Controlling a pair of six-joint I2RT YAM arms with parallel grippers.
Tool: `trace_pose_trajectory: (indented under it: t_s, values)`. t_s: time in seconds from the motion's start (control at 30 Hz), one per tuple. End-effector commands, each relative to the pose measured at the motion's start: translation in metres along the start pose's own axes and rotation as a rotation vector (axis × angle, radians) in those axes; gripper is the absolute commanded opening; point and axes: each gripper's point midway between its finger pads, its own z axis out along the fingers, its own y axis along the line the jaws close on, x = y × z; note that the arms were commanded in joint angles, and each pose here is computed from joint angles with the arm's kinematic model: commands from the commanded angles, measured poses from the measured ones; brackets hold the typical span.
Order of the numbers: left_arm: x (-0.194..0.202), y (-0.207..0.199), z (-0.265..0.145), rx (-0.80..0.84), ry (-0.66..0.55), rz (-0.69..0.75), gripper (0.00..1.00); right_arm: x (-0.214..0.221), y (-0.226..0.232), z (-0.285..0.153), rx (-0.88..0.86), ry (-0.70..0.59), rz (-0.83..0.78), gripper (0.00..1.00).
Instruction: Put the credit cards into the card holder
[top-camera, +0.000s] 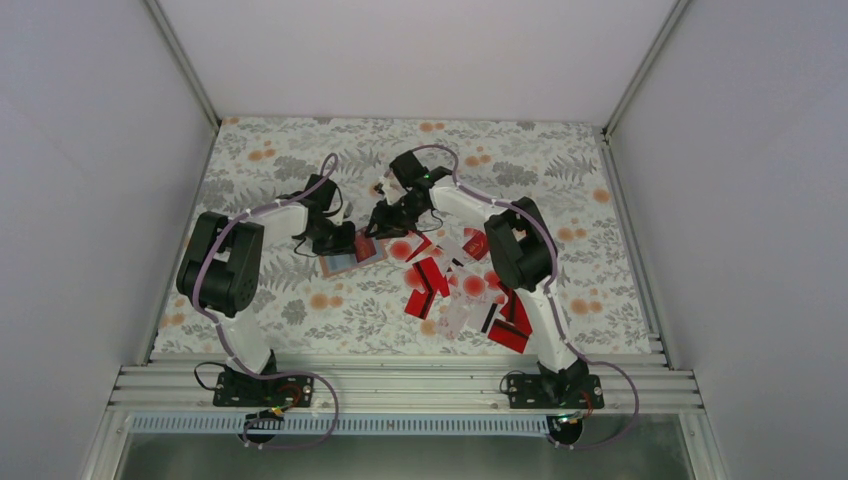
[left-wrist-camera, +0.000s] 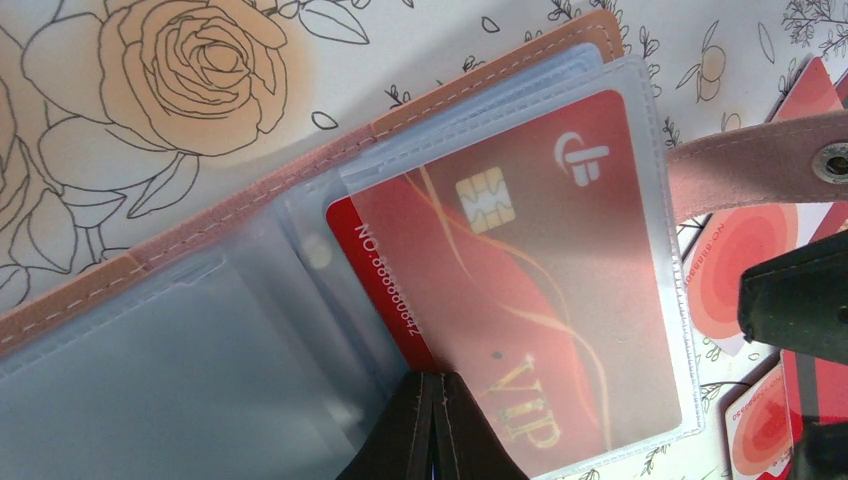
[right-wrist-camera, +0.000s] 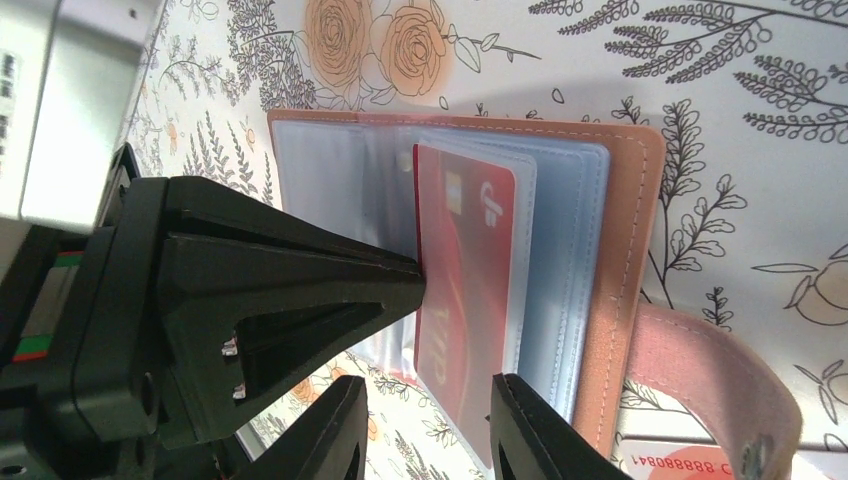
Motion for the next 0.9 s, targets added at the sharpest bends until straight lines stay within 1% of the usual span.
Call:
trace_pose_trajectory:
  t_s: [0.0,0.67,0.87]
  values:
    - [0.011,0.008,0.015,-0.016,0.037,0.009,0.02,0.004,0.004,0.009,-0.015,0.017,-0.010,0.32]
    - [0.012,0.007,0.015,-0.011,0.036,0.009,0.02,0.015,-0.010,0.026,0.018,0.062,0.026,0.33]
    - [0.013,0.007,0.015,-0.012,0.037,0.011,0.02,0.008,-0.006,0.012,0.062,0.007,0.001,0.35]
